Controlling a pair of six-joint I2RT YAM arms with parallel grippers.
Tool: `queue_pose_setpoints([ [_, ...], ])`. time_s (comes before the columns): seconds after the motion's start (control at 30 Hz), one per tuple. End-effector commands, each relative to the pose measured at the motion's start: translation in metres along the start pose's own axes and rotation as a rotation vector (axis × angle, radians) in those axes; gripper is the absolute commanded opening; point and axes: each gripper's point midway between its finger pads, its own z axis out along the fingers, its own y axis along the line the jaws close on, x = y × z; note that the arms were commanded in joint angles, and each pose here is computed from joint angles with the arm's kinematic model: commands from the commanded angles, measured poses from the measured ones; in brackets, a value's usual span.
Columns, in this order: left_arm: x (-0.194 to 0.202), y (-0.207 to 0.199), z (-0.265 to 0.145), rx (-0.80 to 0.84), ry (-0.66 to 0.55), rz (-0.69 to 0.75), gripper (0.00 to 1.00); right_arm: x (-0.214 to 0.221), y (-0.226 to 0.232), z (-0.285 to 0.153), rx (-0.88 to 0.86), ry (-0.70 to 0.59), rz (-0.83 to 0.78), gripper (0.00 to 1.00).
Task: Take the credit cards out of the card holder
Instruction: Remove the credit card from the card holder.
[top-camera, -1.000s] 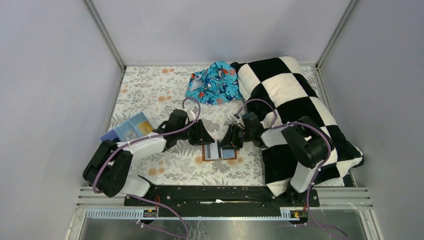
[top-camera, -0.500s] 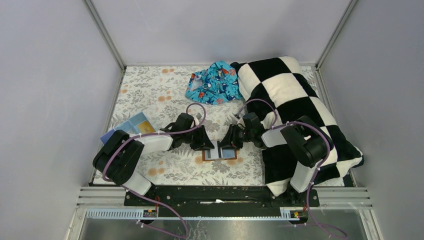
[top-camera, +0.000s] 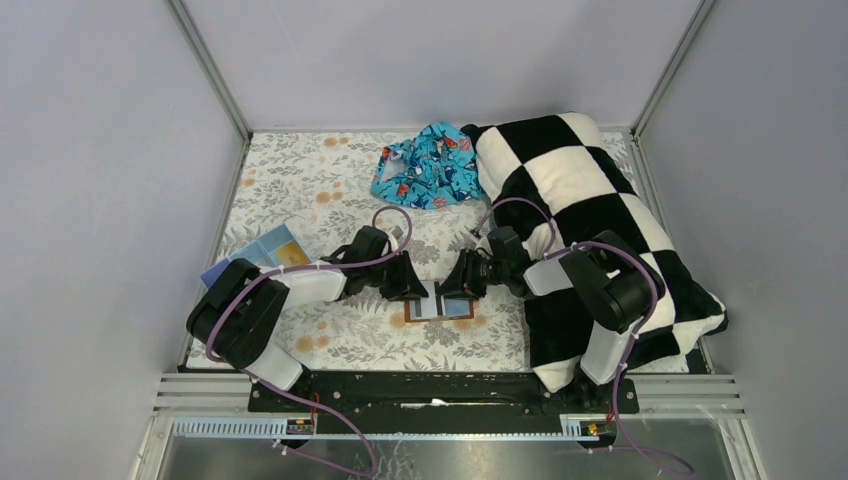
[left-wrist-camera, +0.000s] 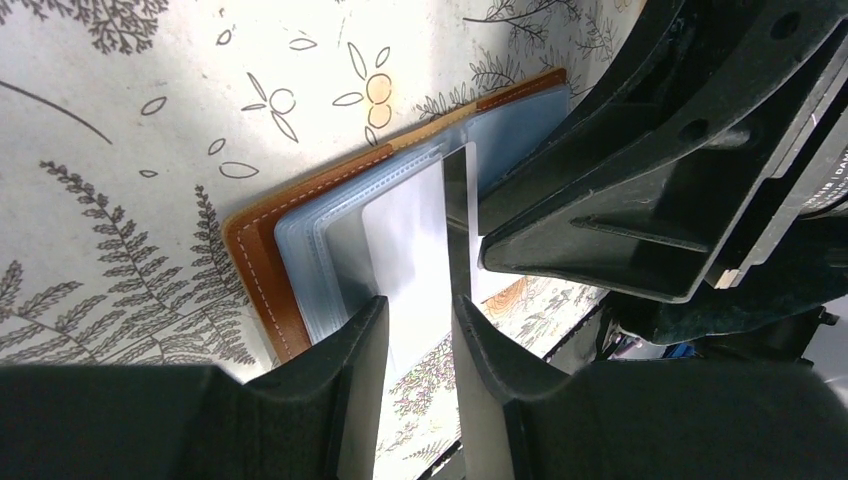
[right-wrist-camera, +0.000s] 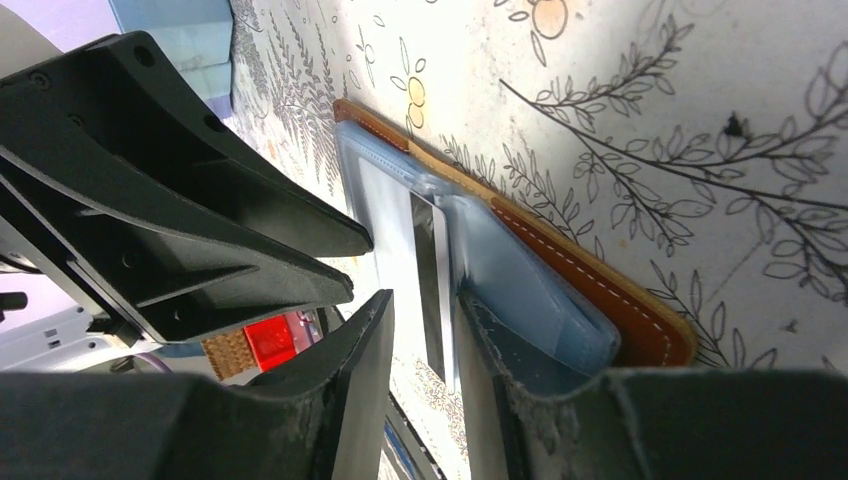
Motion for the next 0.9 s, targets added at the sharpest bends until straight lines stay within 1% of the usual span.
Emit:
queue_pose_setpoints([
  [0.0,0.002,0.017,0.008,-0.065,0.003,0.009,0.35,0.004,-0.032,0.000,0.060,-0.015,0.082,0.36],
  [0.2,0.004,0.021,0.011,-0.072,0.016,0.008,0.35,0.004,-0.017,0.002,-0.038,-0.002,0.081,0.33],
  [0.3,0.004,0.022,0.011,-0.072,0.014,0.008,0.35,0.005,-0.011,0.003,-0.080,0.007,0.088,0.30],
  [0.37,0.004,0.022,0.012,-0.074,0.015,0.005,0.35,0.005,-0.011,0.003,-0.082,0.001,0.093,0.24],
  [0.5,0.003,0.021,0.011,-0.073,0.013,0.008,0.34,0.001,-0.011,-0.002,-0.070,-0.022,0.085,0.01],
  [0.67,-0.002,0.018,0.003,-0.082,-0.005,0.025,0.35,-0.006,-0.013,-0.016,0.015,-0.050,0.002,0.00],
  [0.87,-0.012,0.029,-0.006,-0.104,-0.008,0.031,0.35,-0.018,-0.016,-0.035,0.104,-0.058,-0.079,0.00],
])
